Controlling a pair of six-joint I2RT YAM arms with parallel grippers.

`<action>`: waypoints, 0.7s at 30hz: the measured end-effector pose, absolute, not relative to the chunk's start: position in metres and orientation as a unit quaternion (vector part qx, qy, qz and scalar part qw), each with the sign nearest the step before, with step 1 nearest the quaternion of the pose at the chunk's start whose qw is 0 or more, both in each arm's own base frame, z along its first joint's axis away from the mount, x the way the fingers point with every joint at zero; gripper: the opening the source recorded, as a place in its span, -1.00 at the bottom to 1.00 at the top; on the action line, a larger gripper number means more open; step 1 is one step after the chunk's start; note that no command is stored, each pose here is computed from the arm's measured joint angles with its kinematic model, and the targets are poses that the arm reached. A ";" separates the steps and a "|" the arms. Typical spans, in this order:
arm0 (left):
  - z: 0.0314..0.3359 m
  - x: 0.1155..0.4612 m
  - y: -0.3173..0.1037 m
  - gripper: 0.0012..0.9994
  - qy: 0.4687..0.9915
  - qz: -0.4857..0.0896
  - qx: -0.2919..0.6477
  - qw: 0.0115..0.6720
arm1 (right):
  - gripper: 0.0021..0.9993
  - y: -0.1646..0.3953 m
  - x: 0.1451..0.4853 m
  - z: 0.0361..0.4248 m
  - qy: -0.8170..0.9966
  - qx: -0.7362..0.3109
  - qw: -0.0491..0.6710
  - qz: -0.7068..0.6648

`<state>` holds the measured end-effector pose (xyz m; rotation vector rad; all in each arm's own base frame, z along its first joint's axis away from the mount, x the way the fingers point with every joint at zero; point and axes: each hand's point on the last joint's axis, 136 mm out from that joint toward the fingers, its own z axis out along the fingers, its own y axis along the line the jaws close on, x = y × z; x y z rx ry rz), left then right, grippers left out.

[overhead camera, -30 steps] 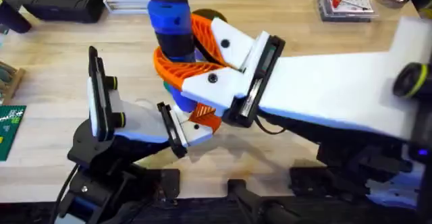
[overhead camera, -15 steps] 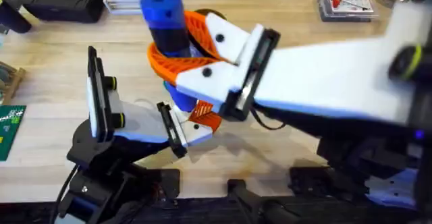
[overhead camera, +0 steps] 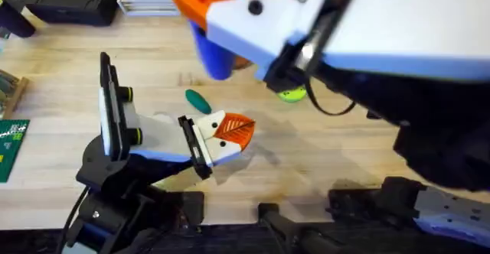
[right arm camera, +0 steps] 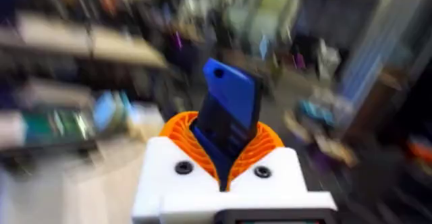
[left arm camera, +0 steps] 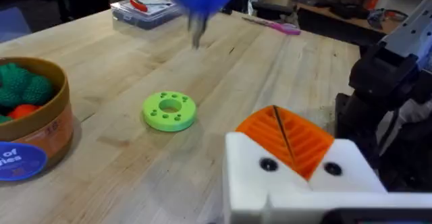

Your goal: Pick up the gripper from the table and insert it into the empty holder that is missing its gripper. Then pick up a screw, insert it into the mounting hole, and use the screwdriver to tighten it. Finally, clean up the table by picking up the vegetable and placing it into the bucket.

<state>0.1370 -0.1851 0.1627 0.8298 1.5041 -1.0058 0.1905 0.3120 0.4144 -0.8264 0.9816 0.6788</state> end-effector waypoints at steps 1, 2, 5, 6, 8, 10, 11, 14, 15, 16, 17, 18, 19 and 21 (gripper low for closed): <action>0.163 0.137 -0.185 -0.99 0.634 -0.424 0.350 0.544 | -0.95 0.310 0.200 0.403 0.467 -0.387 0.740 0.292; 0.163 0.137 -0.185 -0.99 0.634 -0.424 0.350 0.544 | -0.95 0.306 0.213 0.387 0.491 -0.398 0.728 0.266; 0.163 0.137 -0.185 -0.99 0.634 -0.424 0.350 0.544 | -0.95 0.283 0.252 0.339 0.563 -0.423 0.688 0.176; 0.163 0.137 -0.185 -0.99 0.634 -0.424 0.350 0.544 | -0.95 0.272 0.266 0.324 0.585 -0.428 0.674 0.141; 0.163 0.137 -0.185 -0.99 0.634 -0.424 0.350 0.544 | -0.95 0.245 0.291 0.297 0.621 -0.438 0.646 0.068; 0.163 0.137 -0.185 -0.99 0.634 -0.424 0.350 0.544 | -0.95 0.215 0.314 0.271 0.651 -0.448 0.613 -0.001; 0.163 0.137 -0.185 -0.99 0.634 -0.424 0.350 0.544 | -0.95 0.198 0.325 0.258 0.666 -0.452 0.592 -0.036; 0.163 0.137 -0.185 -0.99 0.634 -0.424 0.350 0.544 | -0.95 0.153 0.348 0.223 0.696 -0.470 0.530 -0.116; 0.163 0.137 -0.185 -0.99 0.634 -0.424 0.350 0.544 | -0.95 0.138 0.355 0.209 0.705 -0.479 0.504 -0.140; 0.163 0.137 -0.185 -0.99 0.634 -0.424 0.350 0.544 | -0.95 0.125 0.360 0.198 0.712 -0.486 0.482 -0.158; 0.163 0.137 -0.185 -0.99 0.634 -0.424 0.350 0.544 | -0.95 0.114 0.365 0.187 0.716 -0.493 0.462 -0.173; 0.163 0.137 -0.185 -0.99 0.634 -0.424 0.350 0.544 | -0.95 0.105 0.369 0.178 0.720 -0.500 0.446 -0.184; 0.163 0.137 -0.185 -0.99 0.634 -0.424 0.350 0.544 | -0.95 0.097 0.373 0.169 0.722 -0.505 0.431 -0.193; 0.163 0.137 -0.185 -0.99 0.634 -0.424 0.350 0.544 | -0.95 0.084 0.378 0.153 0.725 -0.520 0.403 -0.205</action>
